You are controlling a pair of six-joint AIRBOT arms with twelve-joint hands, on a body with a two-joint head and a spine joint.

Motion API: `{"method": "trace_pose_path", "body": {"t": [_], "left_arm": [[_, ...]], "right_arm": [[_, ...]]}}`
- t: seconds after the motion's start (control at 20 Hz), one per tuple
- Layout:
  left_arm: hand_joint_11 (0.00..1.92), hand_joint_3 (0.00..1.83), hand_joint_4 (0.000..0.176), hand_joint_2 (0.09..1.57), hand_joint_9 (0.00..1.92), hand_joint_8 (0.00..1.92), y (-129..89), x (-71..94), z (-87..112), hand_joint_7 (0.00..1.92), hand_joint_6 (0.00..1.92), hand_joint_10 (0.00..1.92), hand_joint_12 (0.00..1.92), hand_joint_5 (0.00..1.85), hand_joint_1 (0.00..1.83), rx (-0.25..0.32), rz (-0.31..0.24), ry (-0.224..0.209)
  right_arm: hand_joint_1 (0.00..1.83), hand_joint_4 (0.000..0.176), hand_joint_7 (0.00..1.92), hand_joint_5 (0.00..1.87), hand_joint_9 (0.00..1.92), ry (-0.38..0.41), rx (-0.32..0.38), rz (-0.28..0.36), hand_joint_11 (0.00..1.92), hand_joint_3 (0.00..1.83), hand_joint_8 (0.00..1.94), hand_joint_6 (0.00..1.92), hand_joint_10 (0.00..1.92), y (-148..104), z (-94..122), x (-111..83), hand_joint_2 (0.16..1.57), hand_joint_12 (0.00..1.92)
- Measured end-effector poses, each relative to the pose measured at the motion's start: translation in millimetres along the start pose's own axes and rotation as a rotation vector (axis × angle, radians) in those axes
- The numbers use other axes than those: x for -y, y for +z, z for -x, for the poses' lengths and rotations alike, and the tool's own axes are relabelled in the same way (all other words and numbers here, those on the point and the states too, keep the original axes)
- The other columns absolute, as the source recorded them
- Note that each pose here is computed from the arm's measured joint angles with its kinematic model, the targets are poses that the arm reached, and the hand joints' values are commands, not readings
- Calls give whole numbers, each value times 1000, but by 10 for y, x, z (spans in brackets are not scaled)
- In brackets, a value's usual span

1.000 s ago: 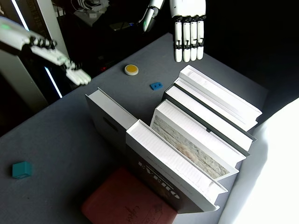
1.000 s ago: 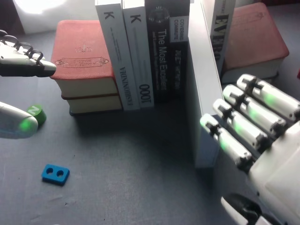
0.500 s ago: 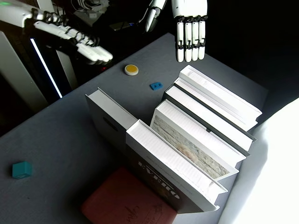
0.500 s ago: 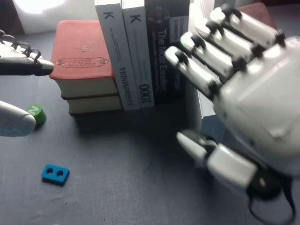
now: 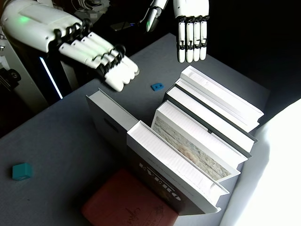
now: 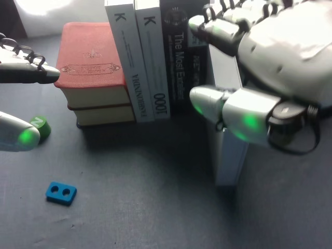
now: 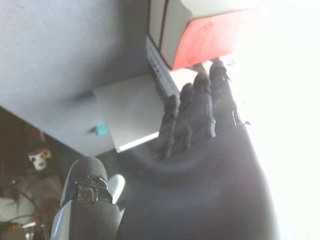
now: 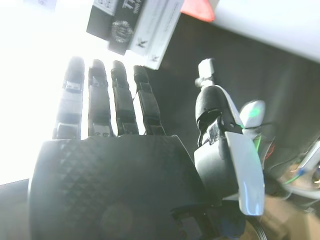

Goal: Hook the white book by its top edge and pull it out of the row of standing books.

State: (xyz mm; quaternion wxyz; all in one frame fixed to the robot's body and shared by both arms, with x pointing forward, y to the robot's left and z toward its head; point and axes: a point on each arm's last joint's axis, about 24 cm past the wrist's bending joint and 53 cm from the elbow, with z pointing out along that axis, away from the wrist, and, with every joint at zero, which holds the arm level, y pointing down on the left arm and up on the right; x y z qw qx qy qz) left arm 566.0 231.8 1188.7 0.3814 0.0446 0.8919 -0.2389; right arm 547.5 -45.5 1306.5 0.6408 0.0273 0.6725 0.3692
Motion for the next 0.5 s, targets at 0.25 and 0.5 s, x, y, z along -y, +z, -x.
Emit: {"method": "trace_pose_path", "body": {"t": [0.25,0.5], "left_arm": [[0,0,0,1124,0,0,2,4,0,0,0,0,0,2,0,-1,-1,1],[0,4,0,1143,0,0,2,1,2,0,0,0,0,0,0,0,0,0]], "right_arm": [[0,0,185,201,159,69,-67,71,0,1,1,0,5,13,-56,-90,1350,393],[0,0,183,206,154,152,-93,62,0,2,1,0,1,20,-62,9,1354,386]]}}
